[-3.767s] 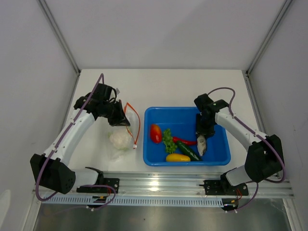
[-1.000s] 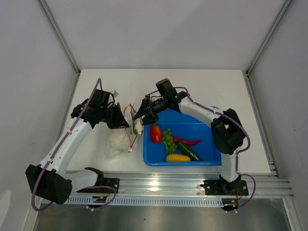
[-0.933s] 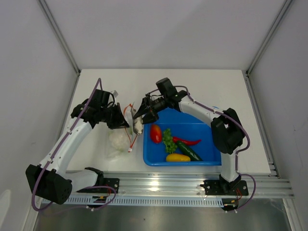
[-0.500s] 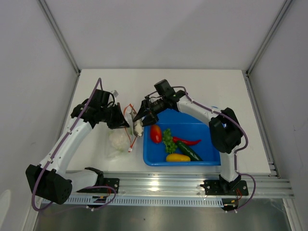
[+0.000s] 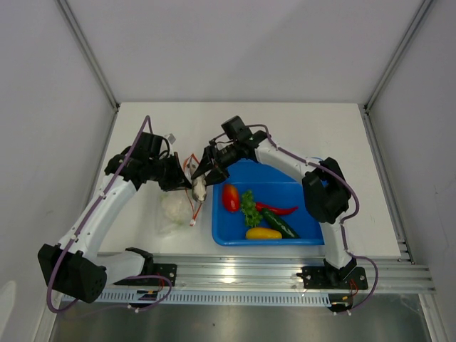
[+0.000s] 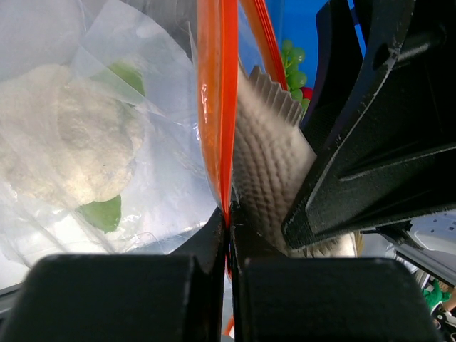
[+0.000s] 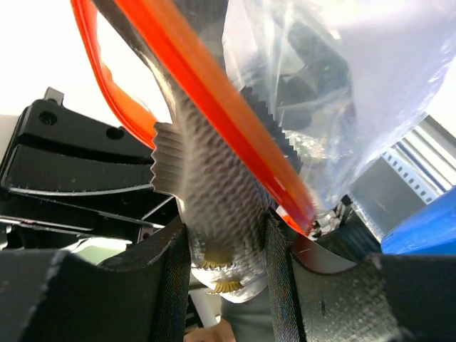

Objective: Place the food in the zip-top bag and seal the zipper
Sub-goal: Place the fake fish in the zipper food storage bag, then adjust the zipper food storage bag at the center of the board.

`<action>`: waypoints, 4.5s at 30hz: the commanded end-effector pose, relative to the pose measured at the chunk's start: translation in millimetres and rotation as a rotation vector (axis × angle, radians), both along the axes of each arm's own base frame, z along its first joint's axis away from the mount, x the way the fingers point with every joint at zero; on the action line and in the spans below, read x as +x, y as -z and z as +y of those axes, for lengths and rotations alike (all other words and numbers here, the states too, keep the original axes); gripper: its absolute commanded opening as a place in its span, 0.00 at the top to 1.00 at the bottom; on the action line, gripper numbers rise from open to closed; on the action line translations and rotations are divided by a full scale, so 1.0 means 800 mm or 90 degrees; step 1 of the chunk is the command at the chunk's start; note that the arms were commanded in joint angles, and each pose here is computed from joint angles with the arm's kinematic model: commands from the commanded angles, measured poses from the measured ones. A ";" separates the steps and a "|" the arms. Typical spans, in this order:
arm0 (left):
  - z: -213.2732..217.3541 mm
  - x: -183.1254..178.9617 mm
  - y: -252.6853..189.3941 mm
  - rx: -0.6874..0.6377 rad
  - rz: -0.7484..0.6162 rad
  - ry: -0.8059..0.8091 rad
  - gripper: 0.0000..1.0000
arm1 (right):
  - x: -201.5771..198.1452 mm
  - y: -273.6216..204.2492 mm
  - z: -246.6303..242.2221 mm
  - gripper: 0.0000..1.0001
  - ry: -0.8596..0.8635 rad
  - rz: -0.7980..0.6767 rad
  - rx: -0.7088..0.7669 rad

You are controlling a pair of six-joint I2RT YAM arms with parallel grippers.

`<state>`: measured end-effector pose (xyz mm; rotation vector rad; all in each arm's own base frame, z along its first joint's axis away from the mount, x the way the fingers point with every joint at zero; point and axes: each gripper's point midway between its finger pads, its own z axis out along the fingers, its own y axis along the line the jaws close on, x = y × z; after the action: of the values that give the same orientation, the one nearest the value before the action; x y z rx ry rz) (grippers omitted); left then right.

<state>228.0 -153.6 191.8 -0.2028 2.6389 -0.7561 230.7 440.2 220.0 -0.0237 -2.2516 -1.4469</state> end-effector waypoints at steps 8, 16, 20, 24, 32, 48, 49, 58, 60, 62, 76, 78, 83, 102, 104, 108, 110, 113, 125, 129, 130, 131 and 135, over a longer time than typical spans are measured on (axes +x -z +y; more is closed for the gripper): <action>-0.008 -0.006 -0.026 -0.030 -0.036 0.023 1.00 | 0.010 0.015 0.003 0.75 0.007 -0.052 -0.042; -0.010 -0.009 -0.028 -0.036 -0.030 0.026 1.00 | 0.015 0.027 0.001 0.57 -0.001 -0.085 -0.072; -0.010 -0.010 -0.029 -0.037 -0.030 0.027 0.99 | 0.017 0.032 -0.003 0.57 -0.001 -0.103 -0.095; -0.010 -0.010 -0.030 -0.036 -0.030 0.029 0.99 | 0.025 0.044 -0.010 0.57 -0.011 -0.148 -0.148; -0.017 -0.006 -0.037 -0.054 -0.023 0.026 0.99 | 0.042 0.066 -0.019 0.57 -0.004 -0.218 -0.254; -0.023 0.002 -0.035 -0.067 -0.011 0.022 1.00 | 0.037 0.063 -0.013 0.34 -0.043 -0.295 -0.282; -0.022 0.001 -0.033 -0.064 -0.007 0.021 0.99 | 0.036 0.061 -0.013 0.31 -0.044 -0.296 -0.277; -0.017 -0.002 -0.030 -0.049 -0.007 0.021 0.99 | 0.045 0.017 -0.039 0.29 -0.034 -0.351 -0.269; -0.016 -0.003 -0.029 -0.046 -0.005 0.020 0.99 | 0.049 0.007 -0.052 0.32 -0.025 -0.364 -0.275; -0.016 -0.003 -0.029 -0.046 -0.006 0.021 0.99 | 0.051 0.020 -0.066 0.40 -0.025 -0.353 -0.294; -0.015 -0.003 -0.037 -0.046 -0.010 0.015 0.99 | 0.039 0.056 -0.058 0.65 -0.082 -0.383 -0.312; -0.015 -0.004 -0.037 -0.046 -0.010 0.015 0.99 | 0.037 0.065 -0.054 0.67 -0.090 -0.376 -0.312; -0.013 -0.006 -0.036 -0.044 -0.011 0.012 0.99 | 0.037 0.076 -0.046 0.70 -0.095 -0.375 -0.305; 0.000 -0.006 -0.043 -0.009 -0.029 0.001 0.99 | 0.048 0.070 -0.017 1.00 -0.090 -0.411 -0.251; 0.013 -0.001 -0.060 0.019 -0.073 -0.019 0.99 | 0.051 0.031 -0.006 1.00 -0.077 -0.453 -0.210; 0.045 0.005 -0.092 0.085 -0.129 -0.072 0.99 | 0.049 -0.035 0.000 1.00 -0.046 -0.497 -0.145; 0.059 0.003 -0.094 0.111 -0.137 -0.096 0.99 | 0.046 -0.052 -0.005 1.00 -0.039 -0.512 -0.133; 0.052 0.003 -0.084 0.098 -0.129 -0.088 1.00 | 0.046 -0.036 -0.012 1.00 -0.052 -0.492 -0.151; 0.033 0.013 -0.099 0.032 -0.138 -0.077 1.00 | 0.060 -0.025 0.002 1.00 -0.074 -0.520 -0.136; 0.041 0.018 -0.119 0.052 -0.162 -0.094 0.99 | 0.060 -0.091 -0.002 1.00 -0.038 -0.572 -0.058; 0.039 0.018 -0.119 0.049 -0.159 -0.092 0.99 | 0.061 -0.099 -0.002 1.00 -0.033 -0.584 -0.045; 0.036 0.019 -0.119 0.042 -0.157 -0.089 0.99 | 0.065 -0.103 -0.006 1.00 -0.028 -0.590 -0.040; 0.022 0.028 -0.068 0.023 -0.079 -0.072 1.00 | 0.073 -0.041 -0.018 1.00 -0.025 -0.489 -0.083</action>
<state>243.0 -128.0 276.7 -0.2458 2.4066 -0.6298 281.0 433.9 254.5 0.7067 -2.9401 -1.3859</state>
